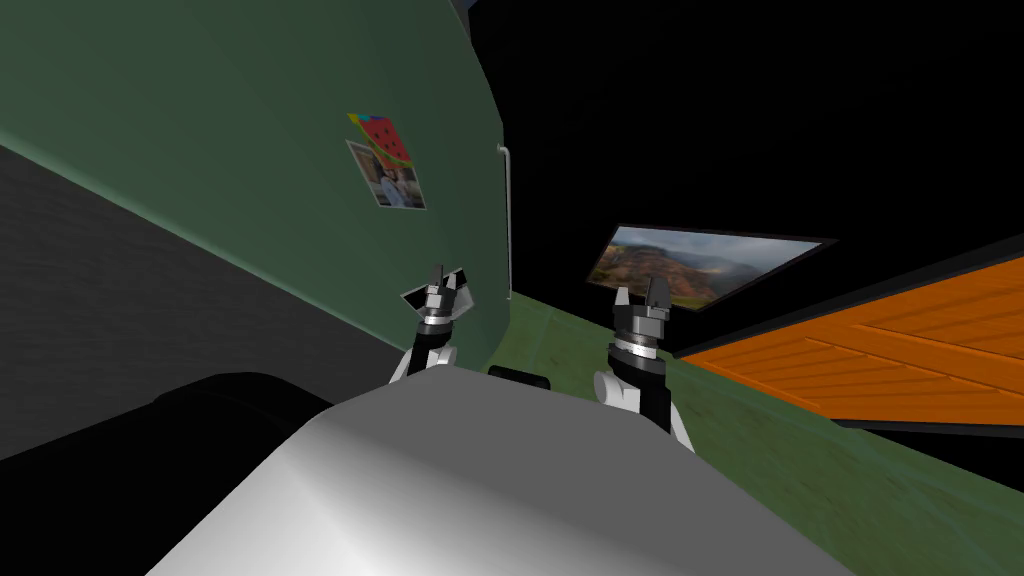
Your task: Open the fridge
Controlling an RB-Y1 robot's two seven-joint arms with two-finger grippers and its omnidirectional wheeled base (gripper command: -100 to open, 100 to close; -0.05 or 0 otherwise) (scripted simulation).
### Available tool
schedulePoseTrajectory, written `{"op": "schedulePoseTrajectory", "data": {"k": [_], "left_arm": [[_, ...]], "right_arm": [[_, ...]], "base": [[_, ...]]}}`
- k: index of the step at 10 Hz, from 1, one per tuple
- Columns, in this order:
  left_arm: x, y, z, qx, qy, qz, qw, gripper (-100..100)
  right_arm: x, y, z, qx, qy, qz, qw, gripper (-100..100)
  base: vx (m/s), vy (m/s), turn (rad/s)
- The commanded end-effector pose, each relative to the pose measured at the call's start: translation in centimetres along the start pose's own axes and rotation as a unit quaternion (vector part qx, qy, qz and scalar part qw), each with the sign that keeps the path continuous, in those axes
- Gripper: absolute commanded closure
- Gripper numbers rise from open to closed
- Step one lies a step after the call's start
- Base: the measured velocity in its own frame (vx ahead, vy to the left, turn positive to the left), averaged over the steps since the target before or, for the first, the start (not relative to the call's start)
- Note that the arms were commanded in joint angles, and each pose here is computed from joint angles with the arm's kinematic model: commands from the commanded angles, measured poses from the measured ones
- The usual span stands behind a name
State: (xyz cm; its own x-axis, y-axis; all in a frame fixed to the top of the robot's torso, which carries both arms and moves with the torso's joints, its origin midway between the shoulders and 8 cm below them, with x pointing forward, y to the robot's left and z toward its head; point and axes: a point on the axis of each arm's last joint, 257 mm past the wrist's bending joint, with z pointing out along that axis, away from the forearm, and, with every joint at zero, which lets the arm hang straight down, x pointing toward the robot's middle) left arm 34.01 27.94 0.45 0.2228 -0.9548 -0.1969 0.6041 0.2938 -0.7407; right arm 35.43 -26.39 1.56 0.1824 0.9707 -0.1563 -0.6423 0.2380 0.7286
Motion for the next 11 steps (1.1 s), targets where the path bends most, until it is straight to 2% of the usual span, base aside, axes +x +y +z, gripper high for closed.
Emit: {"op": "schedulePoseTrajectory", "data": {"k": [1,9,10,11], "left_arm": [[0.0,0.0,0.0,0.0,0.0,0.0,1.0,0],[0.0,0.0,0.0,0.0,0.0,0.0,1.0,0],[0.8,0.9,0.1,-0.003,0.021,0.004,0.9998,-100],[1.2,1.5,0.2,-0.006,0.03,0.005,0.9995,-100]], "right_arm": [[0.0,0.0,0.0,0.0,0.0,0.0,1.0,0],[0.0,0.0,0.0,0.0,0.0,0.0,1.0,0],[0.0,0.0,0.0,0.0,0.0,0.0,1.0,0],[0.0,0.0,0.0,0.0,0.0,0.0,1.0,0]], "base": [[0.0,0.0,0.0],[0.0,0.0,0.0],[0.023,-0.018,0.012],[0.028,-0.039,0.012]]}}
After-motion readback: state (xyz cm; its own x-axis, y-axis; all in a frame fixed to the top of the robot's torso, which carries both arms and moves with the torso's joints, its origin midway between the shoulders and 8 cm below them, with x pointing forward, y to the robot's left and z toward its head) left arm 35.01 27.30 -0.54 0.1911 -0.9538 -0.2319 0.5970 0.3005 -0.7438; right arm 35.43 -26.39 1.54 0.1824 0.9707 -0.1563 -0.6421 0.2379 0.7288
